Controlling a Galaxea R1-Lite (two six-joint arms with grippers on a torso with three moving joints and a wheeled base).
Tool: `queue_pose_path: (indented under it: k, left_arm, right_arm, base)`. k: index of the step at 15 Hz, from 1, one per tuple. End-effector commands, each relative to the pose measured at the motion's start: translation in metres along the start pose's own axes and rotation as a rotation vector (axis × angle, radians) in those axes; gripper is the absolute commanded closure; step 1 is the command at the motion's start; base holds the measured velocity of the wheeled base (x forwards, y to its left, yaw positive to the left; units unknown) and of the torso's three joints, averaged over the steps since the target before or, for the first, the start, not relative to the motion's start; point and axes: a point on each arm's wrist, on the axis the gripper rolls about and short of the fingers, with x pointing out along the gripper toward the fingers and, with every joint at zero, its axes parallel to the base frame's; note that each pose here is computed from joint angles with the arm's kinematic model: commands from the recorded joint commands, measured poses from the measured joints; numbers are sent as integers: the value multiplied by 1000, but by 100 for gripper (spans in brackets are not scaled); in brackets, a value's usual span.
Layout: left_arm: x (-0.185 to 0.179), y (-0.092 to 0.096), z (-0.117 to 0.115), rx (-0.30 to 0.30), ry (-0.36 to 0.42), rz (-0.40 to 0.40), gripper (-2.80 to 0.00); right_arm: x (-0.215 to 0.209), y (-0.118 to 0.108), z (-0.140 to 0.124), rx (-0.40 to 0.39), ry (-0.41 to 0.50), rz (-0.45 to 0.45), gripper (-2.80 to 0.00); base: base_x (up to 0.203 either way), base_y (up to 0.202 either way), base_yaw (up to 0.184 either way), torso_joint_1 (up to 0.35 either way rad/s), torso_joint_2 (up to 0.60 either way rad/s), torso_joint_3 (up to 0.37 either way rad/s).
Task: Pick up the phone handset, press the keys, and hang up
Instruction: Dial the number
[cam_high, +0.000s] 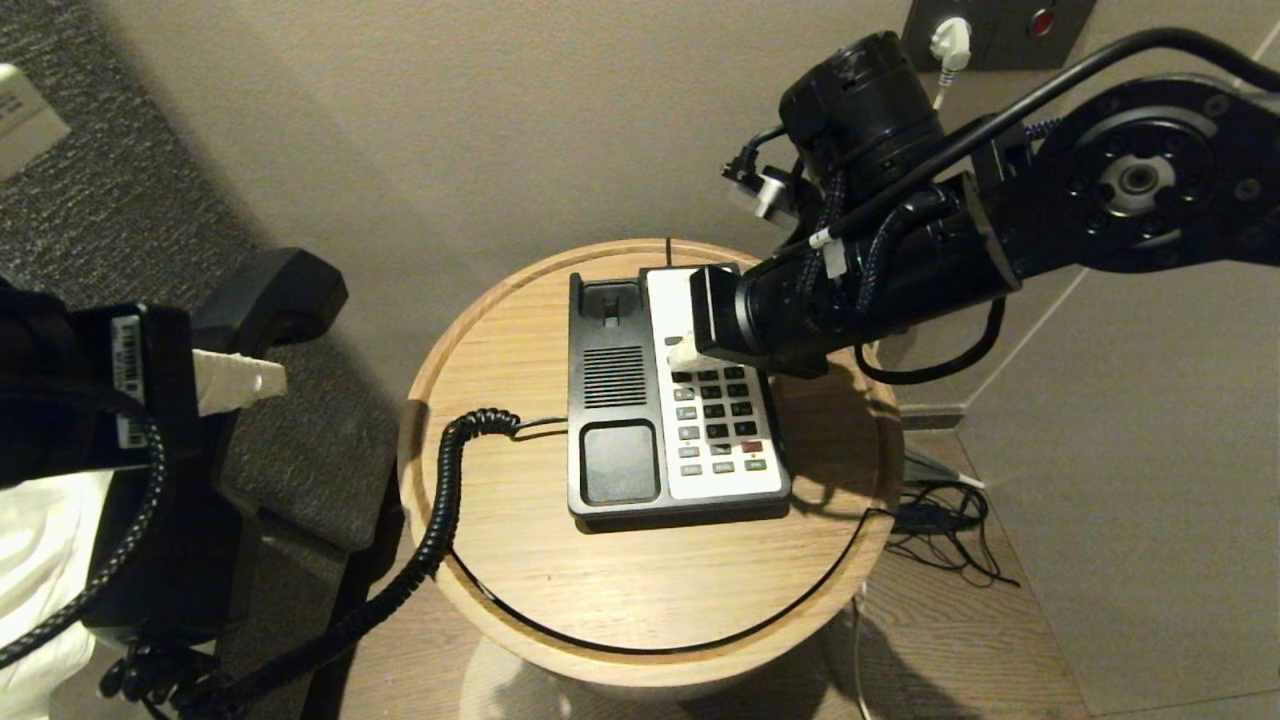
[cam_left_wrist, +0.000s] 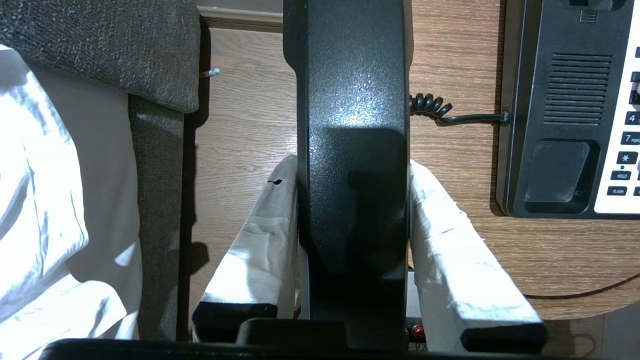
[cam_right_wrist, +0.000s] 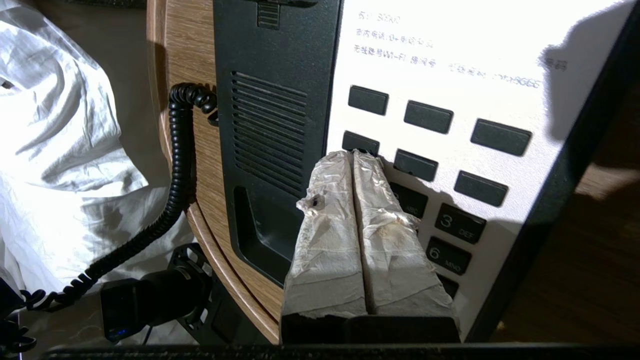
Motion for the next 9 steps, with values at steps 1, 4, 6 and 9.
queue_pose_path:
  k: [1, 4, 6, 9]
  left_arm:
    - [2, -1, 0, 3, 5, 8, 0]
    - [1, -1, 0, 2, 4, 7, 0]
    - [1, -1, 0, 2, 4, 7, 0]
    - [2, -1, 0, 3, 5, 6, 0]
  right_arm:
    - [4, -1, -1, 4, 13, -6, 0]
    - [5, -2, -3, 6, 25, -16, 0]
    - [6, -4, -5, 5, 36, -33, 0]
    - [5, -4, -4, 5, 34, -37, 0]
  base:
    - [0, 0, 0, 0, 0, 0]
    - [0, 0, 0, 0, 0, 0]
    - [0, 0, 0, 0, 0, 0]
    - [0, 0, 0, 0, 0, 0]
